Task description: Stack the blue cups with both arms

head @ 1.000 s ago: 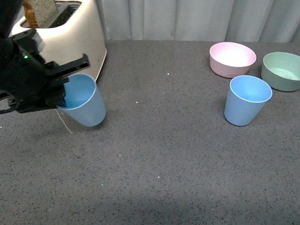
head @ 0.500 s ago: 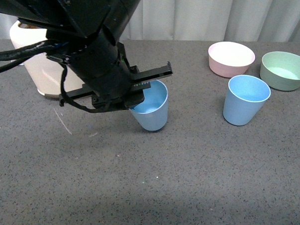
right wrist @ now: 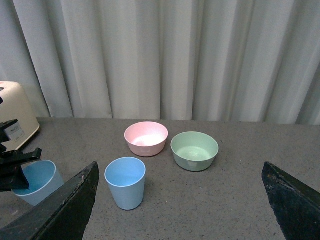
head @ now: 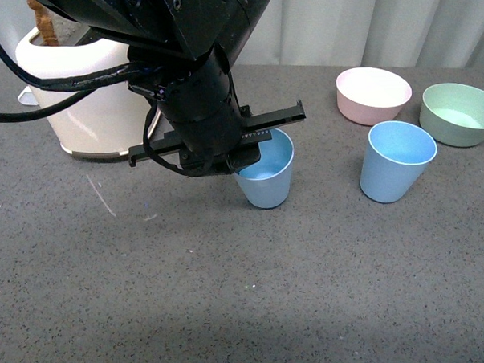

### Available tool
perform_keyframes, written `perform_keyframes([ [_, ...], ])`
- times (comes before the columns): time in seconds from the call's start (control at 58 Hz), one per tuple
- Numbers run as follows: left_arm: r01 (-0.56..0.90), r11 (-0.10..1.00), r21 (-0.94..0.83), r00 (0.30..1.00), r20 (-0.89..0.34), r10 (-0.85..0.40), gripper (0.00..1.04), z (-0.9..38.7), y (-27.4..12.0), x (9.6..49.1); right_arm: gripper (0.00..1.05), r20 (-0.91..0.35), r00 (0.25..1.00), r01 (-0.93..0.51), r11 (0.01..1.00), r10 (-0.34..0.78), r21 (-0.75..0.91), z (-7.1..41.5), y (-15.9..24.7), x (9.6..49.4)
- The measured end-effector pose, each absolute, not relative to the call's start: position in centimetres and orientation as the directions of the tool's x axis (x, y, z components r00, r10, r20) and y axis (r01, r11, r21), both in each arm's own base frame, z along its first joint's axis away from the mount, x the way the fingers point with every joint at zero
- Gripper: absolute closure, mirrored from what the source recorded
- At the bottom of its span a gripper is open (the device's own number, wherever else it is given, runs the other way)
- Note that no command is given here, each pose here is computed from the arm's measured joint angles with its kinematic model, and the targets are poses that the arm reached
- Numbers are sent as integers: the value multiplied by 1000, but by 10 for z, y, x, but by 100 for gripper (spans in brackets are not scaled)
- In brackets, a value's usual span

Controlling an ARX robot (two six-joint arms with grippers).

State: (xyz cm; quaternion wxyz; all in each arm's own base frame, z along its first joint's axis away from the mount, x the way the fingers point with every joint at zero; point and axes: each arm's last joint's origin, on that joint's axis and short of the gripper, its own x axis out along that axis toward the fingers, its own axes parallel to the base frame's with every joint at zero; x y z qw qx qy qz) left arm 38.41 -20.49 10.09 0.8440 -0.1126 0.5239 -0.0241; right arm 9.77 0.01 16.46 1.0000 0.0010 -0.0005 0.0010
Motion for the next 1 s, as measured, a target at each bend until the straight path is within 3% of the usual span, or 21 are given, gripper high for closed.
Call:
perform_keyframes([
  [0.517, -95, 970, -223, 590, -797, -125, 5, 146, -200, 387, 10, 1, 1000, -2, 1000, 2, 2, 165, 0, 98],
  [0.569, -96, 971, -220, 591, -797, -122, 7, 146, -199, 387, 10, 1, 1000, -2, 1000, 2, 2, 165, 0, 98],
  [0.586, -88, 975, -202, 620, -778, -105, 9, 143, -199, 387, 10, 1, 1000, -2, 1000, 2, 2, 165, 0, 98],
  [0.603, -67, 983, -173, 710, -701, -75, 14, 137, -196, 387, 10, 1, 1000, -2, 1000, 2, 2, 165, 0, 98],
  [0.638, -57, 993, -107, 812, -584, -16, 21, 129, -189, 383, 10, 1, 1000, -2, 1000, 2, 2, 165, 0, 98],
  [0.741, 14, 1000, -27, 970, -244, -20, 44, 120, -144, 345, 10, 1, 1000, -1, 1000, 1, 2, 165, 0, 98],
  [0.828, 12, 999, -48, 999, -42, -14, 61, 149, -114, 320, 10, 1, 1000, -2, 1000, 2, 2, 165, 0, 98],
  [1.0, -2, 999, -32, 1000, 20, 3, 89, 168, -74, 278, 10, 1, 1000, -2, 1000, 2, 2, 165, 0, 98],
])
